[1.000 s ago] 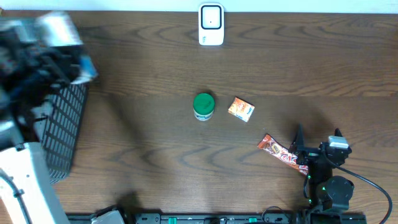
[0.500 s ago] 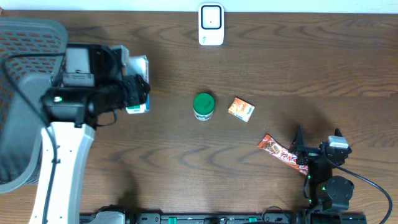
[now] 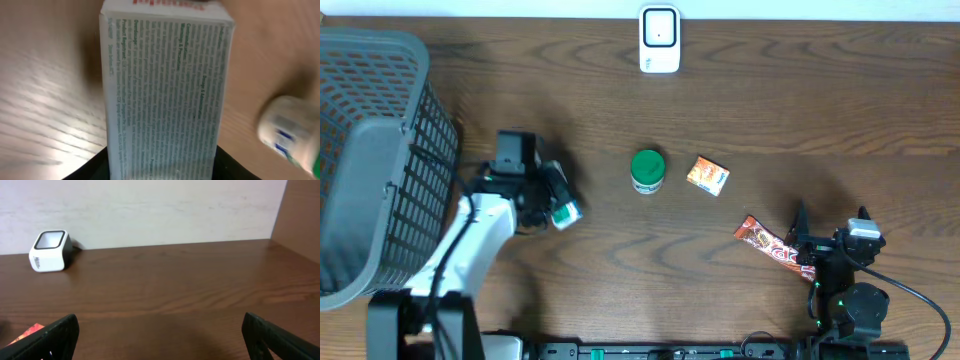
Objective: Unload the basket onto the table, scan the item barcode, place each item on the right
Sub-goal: 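Lift the white Panadol box out and lay it left of the bottle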
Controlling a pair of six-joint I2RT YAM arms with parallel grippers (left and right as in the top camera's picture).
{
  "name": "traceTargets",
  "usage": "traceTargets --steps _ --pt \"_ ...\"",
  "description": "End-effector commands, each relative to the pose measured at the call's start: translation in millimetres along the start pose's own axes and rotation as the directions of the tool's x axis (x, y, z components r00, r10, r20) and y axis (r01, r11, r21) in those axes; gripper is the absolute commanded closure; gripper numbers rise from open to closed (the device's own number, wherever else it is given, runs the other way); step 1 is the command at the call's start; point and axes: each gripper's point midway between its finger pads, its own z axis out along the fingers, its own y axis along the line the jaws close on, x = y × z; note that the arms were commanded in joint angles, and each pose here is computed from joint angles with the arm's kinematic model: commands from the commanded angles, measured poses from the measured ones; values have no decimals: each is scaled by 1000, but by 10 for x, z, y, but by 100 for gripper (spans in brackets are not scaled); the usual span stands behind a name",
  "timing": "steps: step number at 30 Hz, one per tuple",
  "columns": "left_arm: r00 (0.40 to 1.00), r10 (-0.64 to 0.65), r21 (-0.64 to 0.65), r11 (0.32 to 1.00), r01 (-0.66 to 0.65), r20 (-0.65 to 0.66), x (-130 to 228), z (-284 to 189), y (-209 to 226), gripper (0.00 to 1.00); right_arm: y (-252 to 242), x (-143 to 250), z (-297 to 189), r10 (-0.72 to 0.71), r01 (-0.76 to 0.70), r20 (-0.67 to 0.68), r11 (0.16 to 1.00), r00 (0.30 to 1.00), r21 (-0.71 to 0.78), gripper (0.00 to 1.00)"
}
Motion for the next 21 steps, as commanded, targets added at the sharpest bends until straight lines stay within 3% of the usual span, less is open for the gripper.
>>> traceTargets --steps 1,4,6,11,21 --pt "947 -320 -25 947 319 -36 204 180 22 37 -14 1 -2 11 -11 1 1000 1000 5 1" --pt "887 -459 -11 889 459 -50 317 257 -139 18 -14 1 -2 11 -11 1 1000 1000 5 1" --pt "898 -437 55 897 439 -54 333 275 -360 7 -14 1 -2 11 -11 1 1000 1000 5 1" --pt "943 -332 203 922 330 -29 349 264 -817 7 -14 1 -2 11 -11 1 1000 1000 5 1" --pt "967 -255 230 942 245 16 343 147 -888 6 -13 1 -2 10 -10 1 1000 1000 5 1"
